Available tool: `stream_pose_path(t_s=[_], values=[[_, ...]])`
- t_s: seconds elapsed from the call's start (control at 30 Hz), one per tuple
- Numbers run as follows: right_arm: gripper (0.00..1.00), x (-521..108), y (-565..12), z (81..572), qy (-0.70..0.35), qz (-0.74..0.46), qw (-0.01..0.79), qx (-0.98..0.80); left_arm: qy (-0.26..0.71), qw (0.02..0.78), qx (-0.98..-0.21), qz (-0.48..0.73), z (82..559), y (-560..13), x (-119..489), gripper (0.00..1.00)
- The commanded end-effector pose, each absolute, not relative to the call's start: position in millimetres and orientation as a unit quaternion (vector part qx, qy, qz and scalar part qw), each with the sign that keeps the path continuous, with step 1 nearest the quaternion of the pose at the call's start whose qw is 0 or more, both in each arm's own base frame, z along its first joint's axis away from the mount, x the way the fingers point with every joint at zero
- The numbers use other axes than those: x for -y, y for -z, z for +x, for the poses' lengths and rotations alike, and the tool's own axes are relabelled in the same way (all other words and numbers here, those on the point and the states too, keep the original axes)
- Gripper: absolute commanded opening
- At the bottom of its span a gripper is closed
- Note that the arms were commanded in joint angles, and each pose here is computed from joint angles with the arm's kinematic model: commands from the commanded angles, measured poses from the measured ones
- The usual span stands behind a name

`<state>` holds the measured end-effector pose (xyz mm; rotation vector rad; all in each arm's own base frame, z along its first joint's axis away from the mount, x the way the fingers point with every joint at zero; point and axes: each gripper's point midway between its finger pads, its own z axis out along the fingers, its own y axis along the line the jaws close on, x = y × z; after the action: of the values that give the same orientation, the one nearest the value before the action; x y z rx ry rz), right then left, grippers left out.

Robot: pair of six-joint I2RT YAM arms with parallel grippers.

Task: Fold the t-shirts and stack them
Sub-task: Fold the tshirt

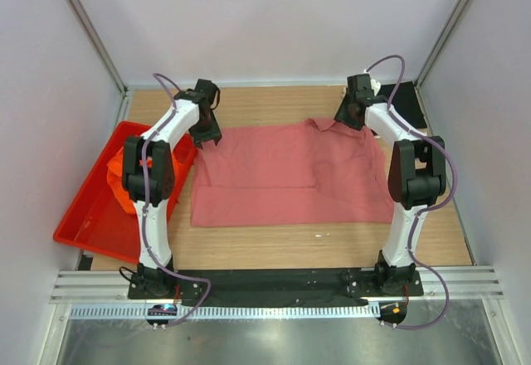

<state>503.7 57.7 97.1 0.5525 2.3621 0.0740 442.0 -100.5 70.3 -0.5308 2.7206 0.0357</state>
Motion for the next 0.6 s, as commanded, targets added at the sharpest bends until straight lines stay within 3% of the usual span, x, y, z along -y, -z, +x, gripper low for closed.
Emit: stream_pose_path(t_s=[0.0, 0.17, 0.4, 0.57], values=[[0.49, -65, -129, 519, -0.058, 0.201, 0.391, -0.896, -0.077, 0.209, -0.954, -0.2, 452, -84, 65, 0.49], [0.49, -65, -123, 517, -0.054, 0.197, 0.39, -0.898, -0.074, 0.209, -0.953, -0.208, 460, -84, 56, 0.49], [0.49, -44, -122, 516, -0.003, 0.19, 0.393, -0.9, 0.003, 0.242, -0.952, -0.185, 480, -97, 82, 0.51], [0.49, -50, -108, 523, -0.011, 0.11, 0.384, -0.917, -0.004, 0.266, -0.949, -0.171, 506, -106, 81, 0.52]])
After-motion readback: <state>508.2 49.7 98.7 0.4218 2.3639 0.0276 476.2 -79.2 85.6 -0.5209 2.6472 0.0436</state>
